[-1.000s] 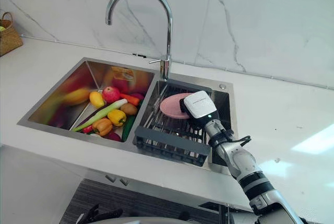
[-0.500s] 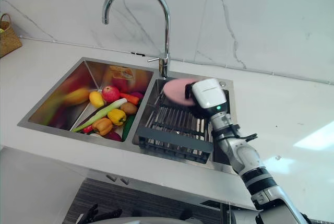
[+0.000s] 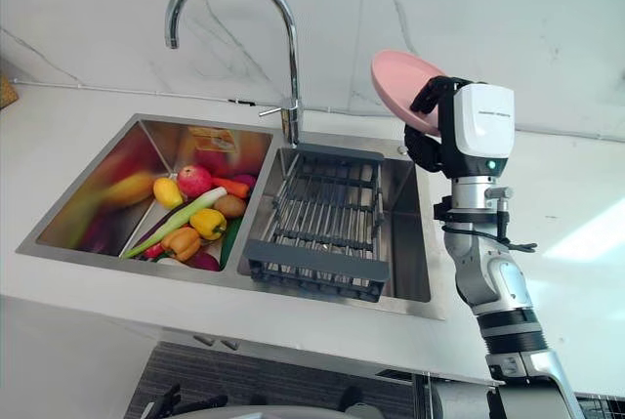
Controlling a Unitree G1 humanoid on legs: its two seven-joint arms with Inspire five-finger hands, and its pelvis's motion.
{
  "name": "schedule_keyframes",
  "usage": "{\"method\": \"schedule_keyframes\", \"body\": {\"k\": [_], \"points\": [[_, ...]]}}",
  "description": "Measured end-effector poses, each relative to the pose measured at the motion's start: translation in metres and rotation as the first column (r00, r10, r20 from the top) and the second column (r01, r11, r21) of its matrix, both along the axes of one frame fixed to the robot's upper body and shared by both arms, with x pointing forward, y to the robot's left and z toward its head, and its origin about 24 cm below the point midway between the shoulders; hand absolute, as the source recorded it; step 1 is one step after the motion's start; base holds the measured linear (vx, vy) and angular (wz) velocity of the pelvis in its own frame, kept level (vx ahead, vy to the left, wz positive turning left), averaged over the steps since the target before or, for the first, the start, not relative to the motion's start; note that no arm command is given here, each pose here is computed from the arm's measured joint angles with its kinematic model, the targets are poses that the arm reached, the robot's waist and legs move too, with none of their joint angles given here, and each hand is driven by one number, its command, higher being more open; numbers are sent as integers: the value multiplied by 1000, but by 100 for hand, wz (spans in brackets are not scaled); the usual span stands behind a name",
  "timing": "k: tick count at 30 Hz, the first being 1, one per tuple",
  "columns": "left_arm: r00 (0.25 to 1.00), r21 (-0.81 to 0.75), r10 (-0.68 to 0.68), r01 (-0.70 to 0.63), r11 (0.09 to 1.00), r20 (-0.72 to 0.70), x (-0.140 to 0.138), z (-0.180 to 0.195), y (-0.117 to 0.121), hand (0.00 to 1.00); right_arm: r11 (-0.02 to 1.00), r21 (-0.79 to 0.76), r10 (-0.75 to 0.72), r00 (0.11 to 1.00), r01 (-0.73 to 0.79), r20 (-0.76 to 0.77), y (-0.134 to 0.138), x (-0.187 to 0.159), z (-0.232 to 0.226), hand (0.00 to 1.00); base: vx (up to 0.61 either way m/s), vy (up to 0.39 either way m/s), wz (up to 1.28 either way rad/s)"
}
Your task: Walk over to the sink, pick up the cup, carry it to the dishwasher, place the cup inside the dishwasher, then close the dishwasher door
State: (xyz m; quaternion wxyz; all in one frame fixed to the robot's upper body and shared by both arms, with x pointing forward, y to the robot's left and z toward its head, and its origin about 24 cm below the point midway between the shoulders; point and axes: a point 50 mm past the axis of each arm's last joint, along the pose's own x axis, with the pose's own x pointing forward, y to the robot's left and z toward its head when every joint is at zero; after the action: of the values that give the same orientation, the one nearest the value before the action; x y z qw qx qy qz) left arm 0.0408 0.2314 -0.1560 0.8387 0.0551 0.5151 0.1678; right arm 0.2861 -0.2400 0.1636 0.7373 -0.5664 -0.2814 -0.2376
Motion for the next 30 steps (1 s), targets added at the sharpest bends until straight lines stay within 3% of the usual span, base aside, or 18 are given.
{"method": "schedule_keyframes", "body": {"k": [6, 11, 16, 24, 30], "points": [[1000, 6, -16, 16, 1000, 13, -3, 1, -4, 100, 1000, -5, 4, 997, -4, 83, -5, -26, 16, 0, 29, 21, -26], [997, -19, -38, 40, 999, 61, 5, 1, -15, 100, 999, -31, 44, 997, -42, 64, -2, -30, 14, 0, 1, 84, -147], [995, -42, -88, 90, 995, 36, 11, 1, -8, 100, 972, 103, -217, 975, 212, 42, -50, -48, 0, 0, -183, 192, -105], [997, -43, -53, 51, 998, -58, -14, 1, 6, 100, 988, 81, -138, 987, 131, 79, -34, -48, 0, 0, -226, 46, -136], [996, -4, 62, -63, 998, -65, -15, 3, 24, 100, 997, 55, -61, 997, 58, 42, -20, -39, -2, 0, -109, -166, -100]]}}
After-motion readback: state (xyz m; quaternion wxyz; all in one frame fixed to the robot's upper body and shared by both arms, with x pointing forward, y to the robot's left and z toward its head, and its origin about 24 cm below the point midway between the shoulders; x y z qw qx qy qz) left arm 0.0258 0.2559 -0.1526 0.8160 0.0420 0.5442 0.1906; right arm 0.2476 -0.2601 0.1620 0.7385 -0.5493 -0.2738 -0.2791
